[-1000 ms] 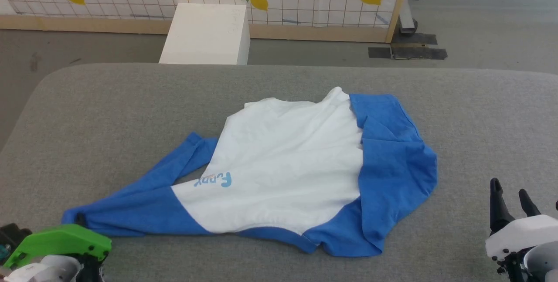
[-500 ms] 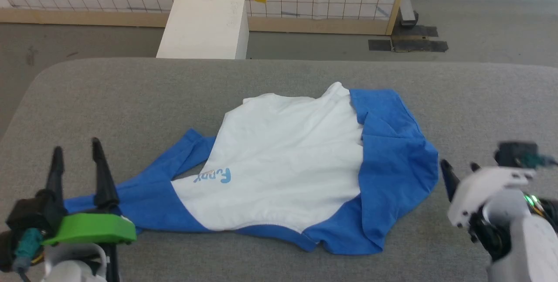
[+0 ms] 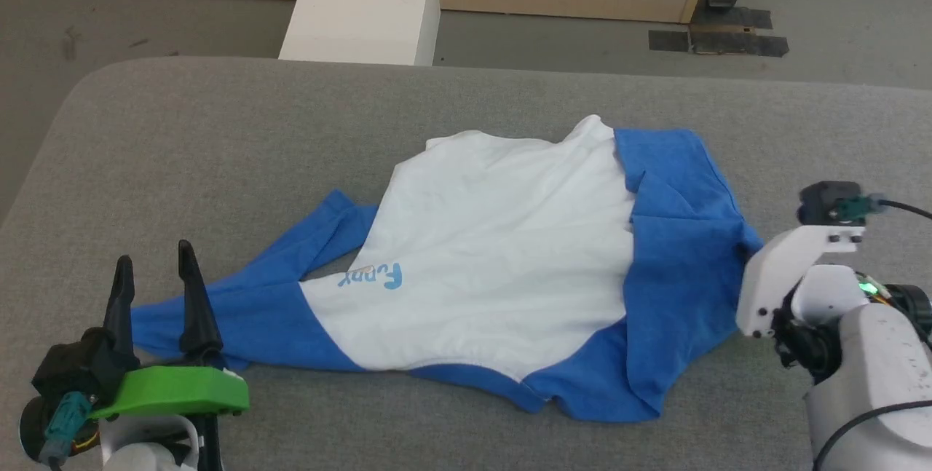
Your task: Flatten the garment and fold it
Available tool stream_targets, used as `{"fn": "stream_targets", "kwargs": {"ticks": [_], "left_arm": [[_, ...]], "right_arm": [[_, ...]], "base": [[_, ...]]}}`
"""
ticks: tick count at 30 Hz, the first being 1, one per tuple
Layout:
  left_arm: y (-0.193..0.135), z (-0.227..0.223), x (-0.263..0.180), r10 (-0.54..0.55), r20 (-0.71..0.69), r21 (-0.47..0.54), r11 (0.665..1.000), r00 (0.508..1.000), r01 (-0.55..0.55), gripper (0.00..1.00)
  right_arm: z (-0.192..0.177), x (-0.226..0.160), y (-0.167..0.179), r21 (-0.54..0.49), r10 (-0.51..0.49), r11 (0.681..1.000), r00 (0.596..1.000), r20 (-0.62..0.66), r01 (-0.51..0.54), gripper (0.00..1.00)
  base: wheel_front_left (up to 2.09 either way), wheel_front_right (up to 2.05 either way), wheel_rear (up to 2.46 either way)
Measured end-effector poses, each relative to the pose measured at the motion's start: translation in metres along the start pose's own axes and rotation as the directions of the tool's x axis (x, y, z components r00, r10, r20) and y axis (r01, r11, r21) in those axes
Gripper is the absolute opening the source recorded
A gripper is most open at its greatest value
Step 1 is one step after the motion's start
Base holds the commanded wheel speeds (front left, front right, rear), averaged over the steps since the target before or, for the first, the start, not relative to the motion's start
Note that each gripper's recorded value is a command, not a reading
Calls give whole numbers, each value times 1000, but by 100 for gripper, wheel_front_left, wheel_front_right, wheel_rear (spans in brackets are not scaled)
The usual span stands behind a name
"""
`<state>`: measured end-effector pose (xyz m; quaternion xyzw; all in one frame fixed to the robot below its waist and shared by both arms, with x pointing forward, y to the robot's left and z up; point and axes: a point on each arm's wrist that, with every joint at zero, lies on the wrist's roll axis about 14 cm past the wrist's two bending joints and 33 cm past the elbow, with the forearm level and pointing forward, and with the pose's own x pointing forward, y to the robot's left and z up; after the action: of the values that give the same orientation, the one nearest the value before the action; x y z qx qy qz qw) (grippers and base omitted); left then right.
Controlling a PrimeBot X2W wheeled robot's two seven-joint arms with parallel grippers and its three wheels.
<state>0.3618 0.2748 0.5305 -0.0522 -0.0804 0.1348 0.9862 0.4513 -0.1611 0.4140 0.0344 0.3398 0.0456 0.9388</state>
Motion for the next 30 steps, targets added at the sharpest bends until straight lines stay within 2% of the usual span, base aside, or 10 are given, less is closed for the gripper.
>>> {"fn": "stream_targets", "kwargs": {"ticks": [3, 6, 12, 13, 14, 15, 19, 24, 26, 30], "left_arm": [[0, -1, -1, -1, -4, -4, 1000, 1000, 1, 100], [-4, -2, -2, -8, -2, -20, 1000, 1000, 8, 100], [-14, -7, -2, -36, -13, -40, 999, 999, 36, 100], [-15, -8, -2, -39, -16, -42, 998, 999, 38, 100], [-17, -9, -2, -42, -19, -46, 998, 999, 41, 100], [-19, -10, -2, -46, -22, -50, 998, 999, 45, 100], [-23, -13, -1, -58, -28, -63, 996, 998, 57, 100], [-29, -12, -3, -76, -27, -85, 994, 997, 74, 100], [-36, -15, -3, -96, -40, -114, 989, 995, 91, 100], [-79, -31, 10, -224, -175, -192, 963, 959, 190, 100]], "right_arm": [[14, -7, -23, 82, -50, 996, 995, 83, 44, 0], [26, -23, -60, 164, -149, 979, 977, 155, 123, 0], [-16, -64, -144, 295, -383, 891, 920, 84, 344, 0], [-25, -70, -152, 310, -405, 877, 912, 63, 368, 7], [-32, -73, -158, 321, -417, 867, 907, 49, 381, 67], [-34, -75, -160, 329, -422, 862, 905, 44, 386, 100], [-18, -83, -162, 374, -435, 857, 887, 155, 355, 100], [15, -107, -171, 449, -479, 844, 790, 382, 294, 100], [9, -109, -169, 448, -474, 848, 784, 401, 283, 100], [-9, -100, -148, 435, -416, 870, 817, 400, 230, 100]], "base": [[0, 0, 0], [0, 0, 0], [0, 0, 0], [0, 0, 0], [0, 0, 0], [0, 0, 0], [0, 0, 0], [0, 0, 0], [0, 0, 0], [0, 0, 0]]}}
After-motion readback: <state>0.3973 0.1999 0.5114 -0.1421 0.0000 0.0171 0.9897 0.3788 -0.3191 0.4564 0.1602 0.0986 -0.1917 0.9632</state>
